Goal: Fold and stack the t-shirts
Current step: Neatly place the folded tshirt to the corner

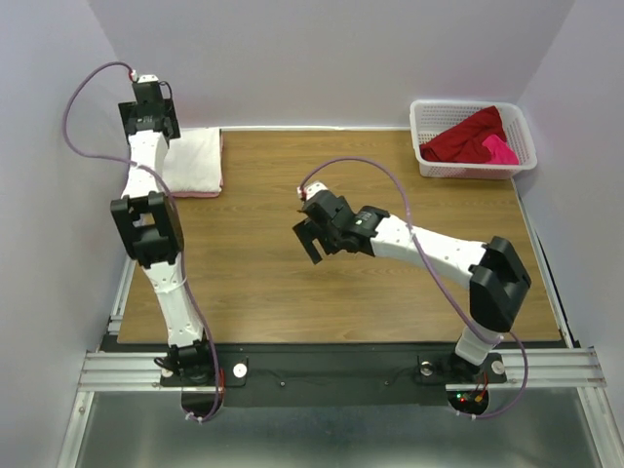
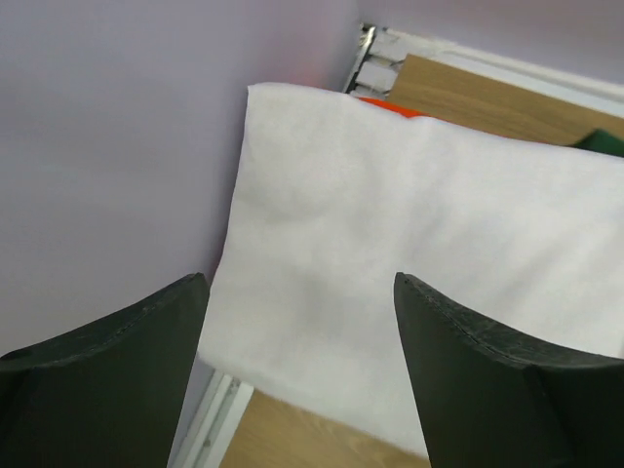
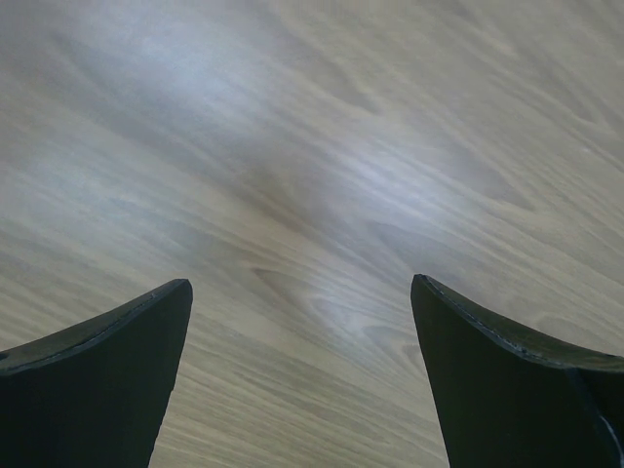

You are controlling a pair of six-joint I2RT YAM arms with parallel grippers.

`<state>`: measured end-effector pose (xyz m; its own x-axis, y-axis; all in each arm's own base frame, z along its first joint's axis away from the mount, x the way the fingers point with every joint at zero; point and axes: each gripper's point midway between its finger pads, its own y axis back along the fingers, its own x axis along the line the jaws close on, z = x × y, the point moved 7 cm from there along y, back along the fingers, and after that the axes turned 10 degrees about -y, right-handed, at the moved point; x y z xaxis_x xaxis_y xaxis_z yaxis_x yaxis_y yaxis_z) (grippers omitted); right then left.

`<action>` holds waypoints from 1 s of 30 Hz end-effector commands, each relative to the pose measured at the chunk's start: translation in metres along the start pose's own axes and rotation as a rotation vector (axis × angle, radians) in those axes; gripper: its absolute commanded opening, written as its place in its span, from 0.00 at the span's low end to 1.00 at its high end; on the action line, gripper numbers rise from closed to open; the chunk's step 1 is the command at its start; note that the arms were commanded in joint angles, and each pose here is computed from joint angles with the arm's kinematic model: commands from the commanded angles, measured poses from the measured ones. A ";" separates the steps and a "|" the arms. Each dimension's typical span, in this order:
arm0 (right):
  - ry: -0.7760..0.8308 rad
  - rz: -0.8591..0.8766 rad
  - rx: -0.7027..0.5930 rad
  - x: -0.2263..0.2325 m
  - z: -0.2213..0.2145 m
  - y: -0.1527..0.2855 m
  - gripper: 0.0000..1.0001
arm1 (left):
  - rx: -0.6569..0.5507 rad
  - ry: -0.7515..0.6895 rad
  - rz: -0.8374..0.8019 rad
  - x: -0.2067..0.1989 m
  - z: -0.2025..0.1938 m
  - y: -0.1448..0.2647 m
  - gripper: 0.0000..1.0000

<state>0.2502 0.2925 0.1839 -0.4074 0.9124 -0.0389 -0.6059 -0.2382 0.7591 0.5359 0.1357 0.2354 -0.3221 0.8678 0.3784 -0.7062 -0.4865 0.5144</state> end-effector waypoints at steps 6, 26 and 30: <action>-0.378 -0.297 -0.243 -0.119 0.035 0.080 1.00 | -0.432 0.262 -0.304 0.057 0.067 0.244 0.89; -0.726 -0.448 -0.784 -0.214 -0.003 0.297 1.00 | -0.629 0.566 -0.297 0.109 -0.128 0.479 0.93; -0.754 -0.429 -0.855 -0.220 -0.025 0.312 1.00 | -0.695 0.586 -0.214 0.129 -0.157 0.498 0.93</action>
<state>0.1401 0.0178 0.4194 0.2419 0.8705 0.4286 -0.9703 0.2142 0.1126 0.0727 0.0085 0.4197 -0.1938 0.9564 -0.2185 -0.9762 -0.2101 -0.0537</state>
